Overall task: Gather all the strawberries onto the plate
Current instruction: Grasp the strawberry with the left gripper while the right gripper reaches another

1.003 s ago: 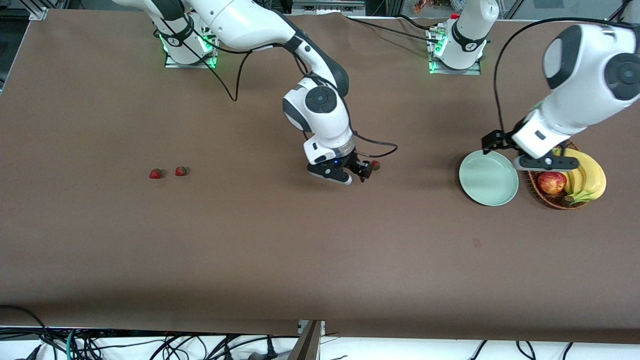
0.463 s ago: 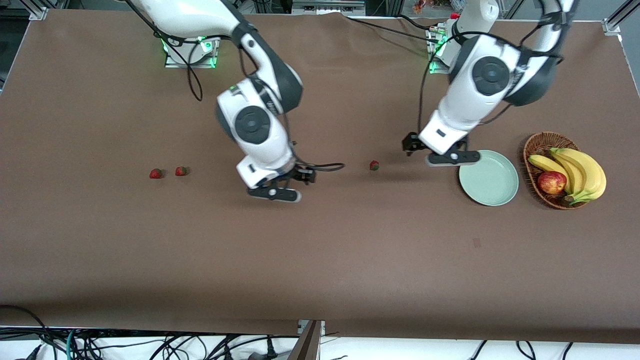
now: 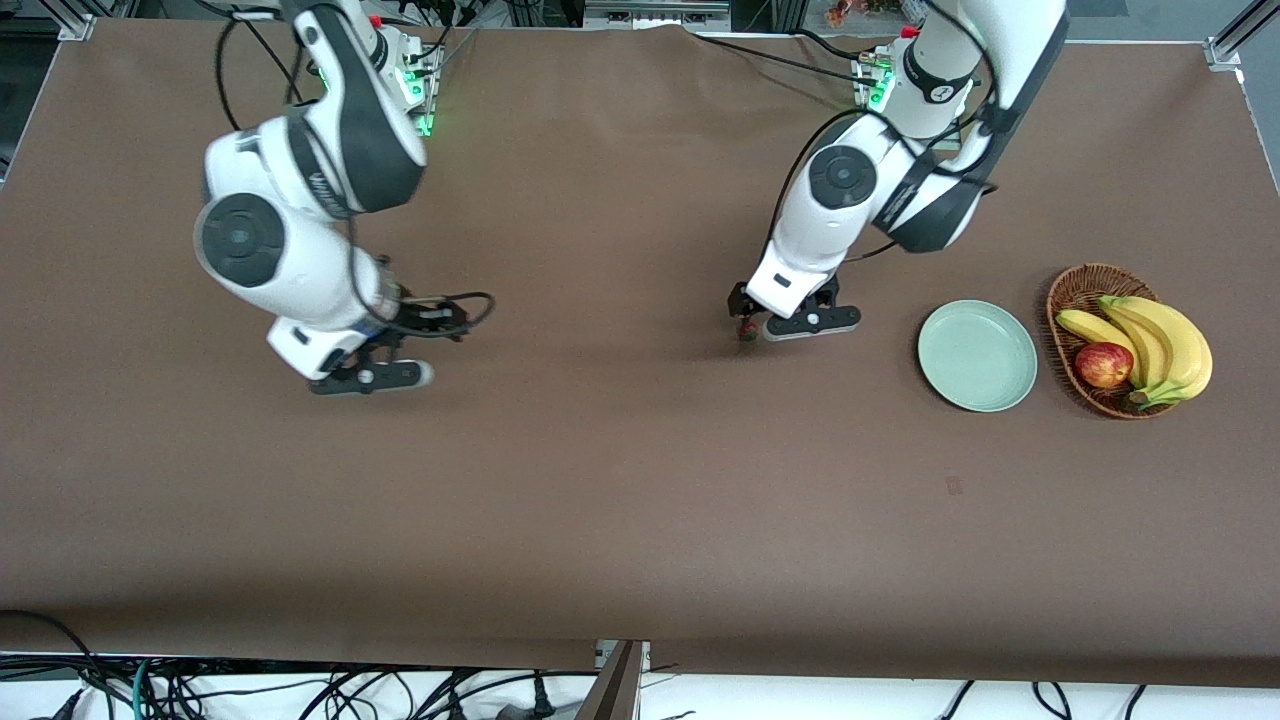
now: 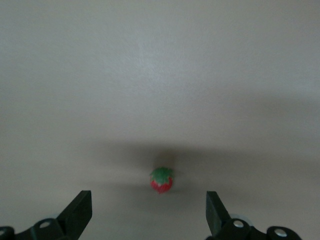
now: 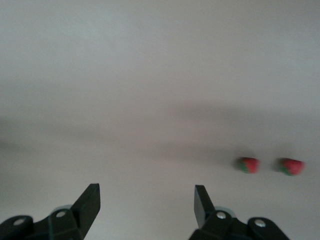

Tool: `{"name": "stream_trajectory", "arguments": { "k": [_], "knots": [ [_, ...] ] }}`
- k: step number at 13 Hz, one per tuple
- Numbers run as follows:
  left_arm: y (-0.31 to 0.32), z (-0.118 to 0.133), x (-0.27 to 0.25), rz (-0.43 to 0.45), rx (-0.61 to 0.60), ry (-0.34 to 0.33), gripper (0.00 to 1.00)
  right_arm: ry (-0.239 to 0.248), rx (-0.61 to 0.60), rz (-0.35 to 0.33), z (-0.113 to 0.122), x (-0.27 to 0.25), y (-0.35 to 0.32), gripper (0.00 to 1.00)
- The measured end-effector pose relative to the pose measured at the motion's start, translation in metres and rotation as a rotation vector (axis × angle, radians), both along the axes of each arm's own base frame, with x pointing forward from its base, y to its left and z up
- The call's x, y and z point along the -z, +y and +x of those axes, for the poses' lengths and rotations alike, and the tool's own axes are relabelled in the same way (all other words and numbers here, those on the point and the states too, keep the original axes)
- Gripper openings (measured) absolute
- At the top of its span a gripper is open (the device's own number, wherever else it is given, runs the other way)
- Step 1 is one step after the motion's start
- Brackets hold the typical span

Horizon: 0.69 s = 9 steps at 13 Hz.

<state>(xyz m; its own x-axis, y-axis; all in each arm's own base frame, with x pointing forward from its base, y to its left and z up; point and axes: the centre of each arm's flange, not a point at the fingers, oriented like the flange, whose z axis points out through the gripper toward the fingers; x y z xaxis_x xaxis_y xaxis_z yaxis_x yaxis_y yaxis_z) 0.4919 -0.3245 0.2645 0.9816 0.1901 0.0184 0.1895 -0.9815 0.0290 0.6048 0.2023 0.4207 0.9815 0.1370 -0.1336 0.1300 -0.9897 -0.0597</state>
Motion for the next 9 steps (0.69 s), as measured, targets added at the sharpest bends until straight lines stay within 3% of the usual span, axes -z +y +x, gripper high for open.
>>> {"name": "stream_trajectory", "arguments": {
  "k": [4,9],
  "knots": [
    [-0.002,-0.004,0.061,-0.009,0.002,0.040,1.00,0.051,-0.026,-0.019,-0.009,0.035,-0.063,0.86],
    [-0.003,-0.009,0.085,-0.010,-0.011,0.075,1.00,0.048,-0.033,-0.026,-0.033,0.097,-0.104,0.88]
  ]
}}
